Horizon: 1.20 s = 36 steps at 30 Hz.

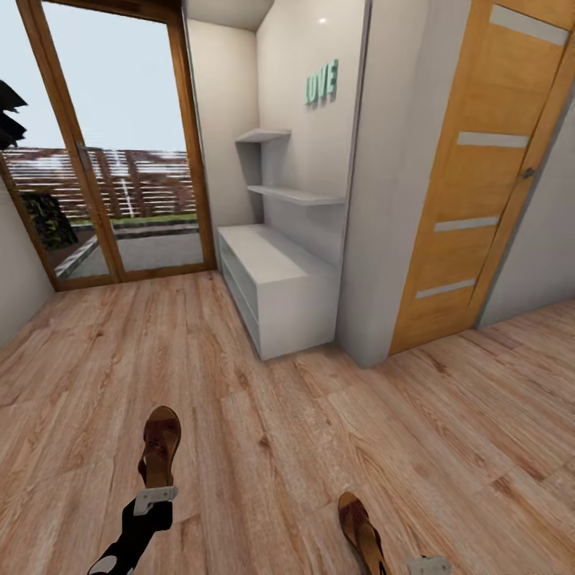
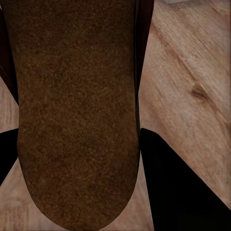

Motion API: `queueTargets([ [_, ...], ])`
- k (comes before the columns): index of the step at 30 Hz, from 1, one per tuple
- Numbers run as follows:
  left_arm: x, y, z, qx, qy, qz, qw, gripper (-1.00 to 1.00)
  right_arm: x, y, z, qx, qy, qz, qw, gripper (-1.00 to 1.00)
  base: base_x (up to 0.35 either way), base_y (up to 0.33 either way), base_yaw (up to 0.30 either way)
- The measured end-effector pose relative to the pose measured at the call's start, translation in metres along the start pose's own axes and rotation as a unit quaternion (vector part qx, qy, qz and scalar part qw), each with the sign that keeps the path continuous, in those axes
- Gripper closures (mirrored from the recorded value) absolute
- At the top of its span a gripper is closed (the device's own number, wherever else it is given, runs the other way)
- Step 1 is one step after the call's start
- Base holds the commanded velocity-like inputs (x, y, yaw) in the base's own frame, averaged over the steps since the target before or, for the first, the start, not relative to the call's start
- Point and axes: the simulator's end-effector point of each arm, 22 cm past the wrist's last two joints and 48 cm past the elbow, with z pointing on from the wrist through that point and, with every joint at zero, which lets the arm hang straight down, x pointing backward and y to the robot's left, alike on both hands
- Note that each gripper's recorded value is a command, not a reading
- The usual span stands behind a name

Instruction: Pick up the two gym shoes and the two sandals from the corridor floor and place them onto the hallstand (shoe rack) in the corridor, making sure they are on the rack and not on the floor. Arrange them so the two gym shoes are next to each other and the two sandals are next to each other.

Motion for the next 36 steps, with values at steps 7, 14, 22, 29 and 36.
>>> queueTargets([
  [7, -0.0002, 0.0002, 0.0, 0.0, 0.0, 0.0, 1.0, 1.0, -0.0006, 0.0004, 0.0001, 0.0, -0.001, 0.001, 1.0, -1.0, 0.0, 0.0, -0.013],
  [14, -0.0002, 0.0003, 0.0, -0.001, 0.0, -0.001, 1.0, 1.0, -0.0005, 0.0004, 0.0001, 0.0, -0.001, 0.0, 1.0, -1.0, 0.0, 0.0, -0.102],
  [22, -0.0001, 0.0003, 0.0, -0.001, 0.0, -0.001, 1.0, 1.0, -0.0001, 0.0003, 0.0, 0.0, 0.0, 0.0, 1.0, -1.0, 0.0, 0.0, -0.245],
  [29, -0.0001, -0.0003, 0.0, 0.0, 0.0, 0.0, 1.0, 1.0, -0.0001, 0.0001, 0.0, 0.0, 0.0, 0.0, 1.0, -1.0, 0.0, 0.0, -0.258],
  [36, -0.001, -0.0021, 0.0005, 0.003, 0.0, 0.002, 1.0, 1.0, -0.0012, 0.0, 0.0003, 0.0, -0.001, 0.0, 1.0, -1.0, 0.0, 0.0, -0.085],
])
